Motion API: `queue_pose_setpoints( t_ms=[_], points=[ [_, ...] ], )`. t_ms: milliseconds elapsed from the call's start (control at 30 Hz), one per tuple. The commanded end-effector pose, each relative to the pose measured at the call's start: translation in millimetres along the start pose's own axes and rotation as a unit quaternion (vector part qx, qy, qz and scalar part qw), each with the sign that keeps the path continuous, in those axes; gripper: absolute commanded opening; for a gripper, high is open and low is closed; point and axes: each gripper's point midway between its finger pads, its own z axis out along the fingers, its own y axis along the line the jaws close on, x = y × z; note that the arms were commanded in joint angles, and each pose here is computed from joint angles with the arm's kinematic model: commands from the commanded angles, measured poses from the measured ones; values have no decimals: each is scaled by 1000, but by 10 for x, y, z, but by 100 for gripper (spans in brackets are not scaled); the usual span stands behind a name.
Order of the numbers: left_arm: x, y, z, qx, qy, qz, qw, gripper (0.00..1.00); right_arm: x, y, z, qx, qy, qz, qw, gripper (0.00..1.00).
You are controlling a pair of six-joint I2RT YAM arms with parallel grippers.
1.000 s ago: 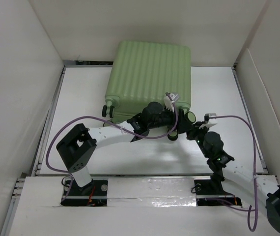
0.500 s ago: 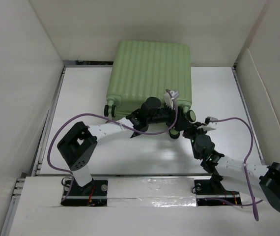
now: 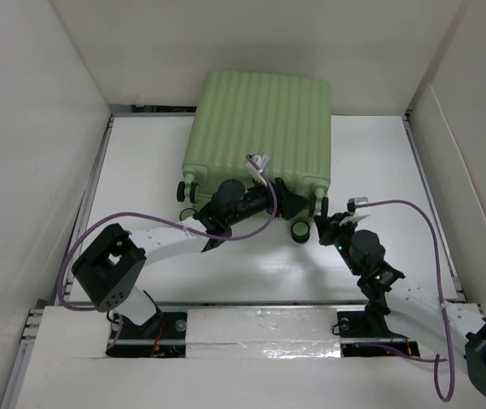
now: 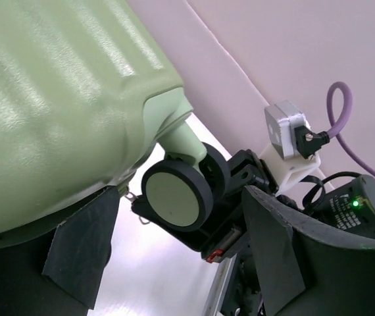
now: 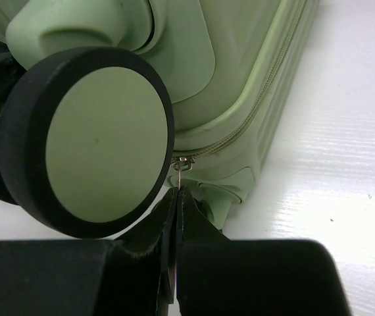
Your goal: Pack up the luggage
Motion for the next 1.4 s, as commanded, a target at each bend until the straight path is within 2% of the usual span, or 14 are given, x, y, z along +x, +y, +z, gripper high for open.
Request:
queue_pose_setpoints(
  t_ms=[0, 33, 67, 100, 167, 233, 300, 600, 833, 933, 1033, 1100, 1167, 1367],
  points=[
    [-314, -138, 22, 16, -55, -9, 998, 71, 16, 172, -33, -57, 26, -12, 998, 0],
    [-290, -138, 50, 18, -46, -9, 999, 70, 43, 191, -31, -63, 32, -14, 997, 0],
    [-314, -100, 72, 15, -45, -10, 999, 70, 51, 182, -23, -65, 36, -13, 997, 6],
    [-304, -102, 118, 17, -39, -10, 999, 69, 84, 174, -18, -63, 42, -14, 997, 23],
    [-277, -92, 157, 17, -29, -10, 999, 67, 146, 153, 3, -60, 50, -14, 997, 37],
    [-247, -75, 177, 17, -23, -10, 1000, 66, 147, 155, 25, -59, 46, -11, 997, 46],
    [-229, -75, 183, 19, -20, -10, 1000, 64, 145, 133, 62, -55, 44, -11, 997, 49],
    [-171, -59, 166, 17, -8, -8, 1000, 62, 1, -87, 74, -9, 7, 5, 1000, 52],
    [-119, -6, 144, 7, -1, -8, 1000, 61, -234, -241, -65, 16, -62, 35, 997, 56],
    [-113, -2, 132, 8, -4, -12, 1000, 60, -348, -224, -8, -5, -70, 13, 997, 57],
    [-125, -32, 136, 16, -7, -15, 1000, 60, -345, -216, 101, -29, -59, -8, 998, 56],
    [-120, -48, 142, 21, -5, -14, 1000, 60, -210, -116, 159, -65, -28, -12, 997, 55],
    [-95, -44, 144, 23, -1, -15, 1000, 60, -232, -63, 177, -86, -35, -16, 996, 54],
    [-47, -33, 176, 29, 5, -20, 999, 60, -175, -21, 200, -103, -31, -20, 994, 48]
  ],
)
